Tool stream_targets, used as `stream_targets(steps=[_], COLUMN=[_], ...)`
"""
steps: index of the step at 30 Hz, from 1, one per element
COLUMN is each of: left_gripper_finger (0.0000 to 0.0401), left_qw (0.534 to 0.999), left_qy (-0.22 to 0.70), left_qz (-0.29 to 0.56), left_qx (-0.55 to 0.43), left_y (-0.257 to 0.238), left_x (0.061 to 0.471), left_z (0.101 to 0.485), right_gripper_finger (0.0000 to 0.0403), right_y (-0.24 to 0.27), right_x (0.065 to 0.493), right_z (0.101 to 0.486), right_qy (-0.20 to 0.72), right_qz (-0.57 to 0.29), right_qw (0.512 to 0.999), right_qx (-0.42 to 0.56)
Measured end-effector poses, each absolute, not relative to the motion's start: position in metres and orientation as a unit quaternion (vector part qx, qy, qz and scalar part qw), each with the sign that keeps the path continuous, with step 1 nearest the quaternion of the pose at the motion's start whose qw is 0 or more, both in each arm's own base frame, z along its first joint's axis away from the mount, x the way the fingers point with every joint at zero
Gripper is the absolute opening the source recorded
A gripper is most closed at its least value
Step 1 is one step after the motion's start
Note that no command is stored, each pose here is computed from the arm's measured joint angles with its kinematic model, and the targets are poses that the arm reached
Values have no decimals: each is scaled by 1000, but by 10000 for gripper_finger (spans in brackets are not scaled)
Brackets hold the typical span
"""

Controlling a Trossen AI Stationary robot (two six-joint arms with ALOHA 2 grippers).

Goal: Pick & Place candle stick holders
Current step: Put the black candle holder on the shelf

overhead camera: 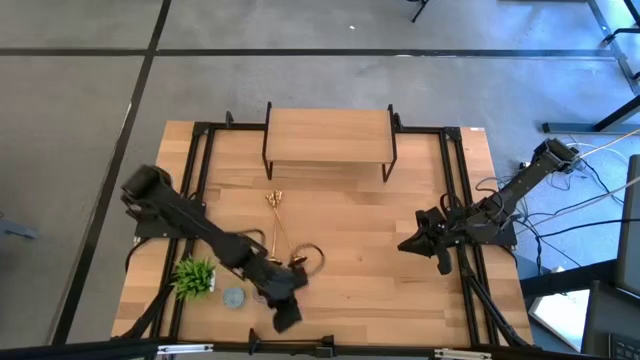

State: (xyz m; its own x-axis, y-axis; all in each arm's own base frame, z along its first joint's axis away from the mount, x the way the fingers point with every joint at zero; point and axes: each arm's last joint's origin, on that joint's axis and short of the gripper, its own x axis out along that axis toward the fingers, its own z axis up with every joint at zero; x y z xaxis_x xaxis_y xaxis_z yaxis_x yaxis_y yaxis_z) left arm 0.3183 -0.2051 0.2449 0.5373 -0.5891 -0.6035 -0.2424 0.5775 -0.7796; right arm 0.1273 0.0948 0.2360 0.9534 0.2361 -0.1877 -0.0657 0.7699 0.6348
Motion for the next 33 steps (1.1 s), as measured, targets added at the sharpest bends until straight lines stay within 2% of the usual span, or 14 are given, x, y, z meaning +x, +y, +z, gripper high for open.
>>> stream_targets(steps=[3, 8, 14, 17, 23, 27, 30, 33], left_gripper_finger=[2, 2, 2, 3, 3, 6, 26, 63], left_qw=[732, 736, 793, 813, 820, 804, 780, 775], left_qy=[505, 561, 592, 577, 563, 586, 614, 620], left_qz=[-139, -137, -49, -36, -63, -68, -86, -88], left_qx=[-436, -353, -135, -68, -81, -80, -84, -87], left_y=[-223, -248, -269, -284, -312, -326, -334, -334], left_x=[334, 343, 333, 329, 330, 326, 324, 324], left_z=[239, 247, 265, 265, 247, 225, 211, 208], right_gripper_finger=[1, 16, 24, 25, 26, 26, 26, 26], right_y=[94, 94, 91, 90, 89, 88, 88, 88], right_x=[128, 128, 129, 129, 129, 129, 129, 129], right_z=[237, 236, 236, 235, 235, 234, 234, 233], right_qy=[126, 129, 116, 112, 101, 108, 108, 109], right_qz=[78, 76, 50, 29, 6, 2, 1, 1], right_qw=[925, 926, 928, 930, 927, 928, 925, 924], right_qx=[349, 346, 352, 349, 362, 356, 365, 368])
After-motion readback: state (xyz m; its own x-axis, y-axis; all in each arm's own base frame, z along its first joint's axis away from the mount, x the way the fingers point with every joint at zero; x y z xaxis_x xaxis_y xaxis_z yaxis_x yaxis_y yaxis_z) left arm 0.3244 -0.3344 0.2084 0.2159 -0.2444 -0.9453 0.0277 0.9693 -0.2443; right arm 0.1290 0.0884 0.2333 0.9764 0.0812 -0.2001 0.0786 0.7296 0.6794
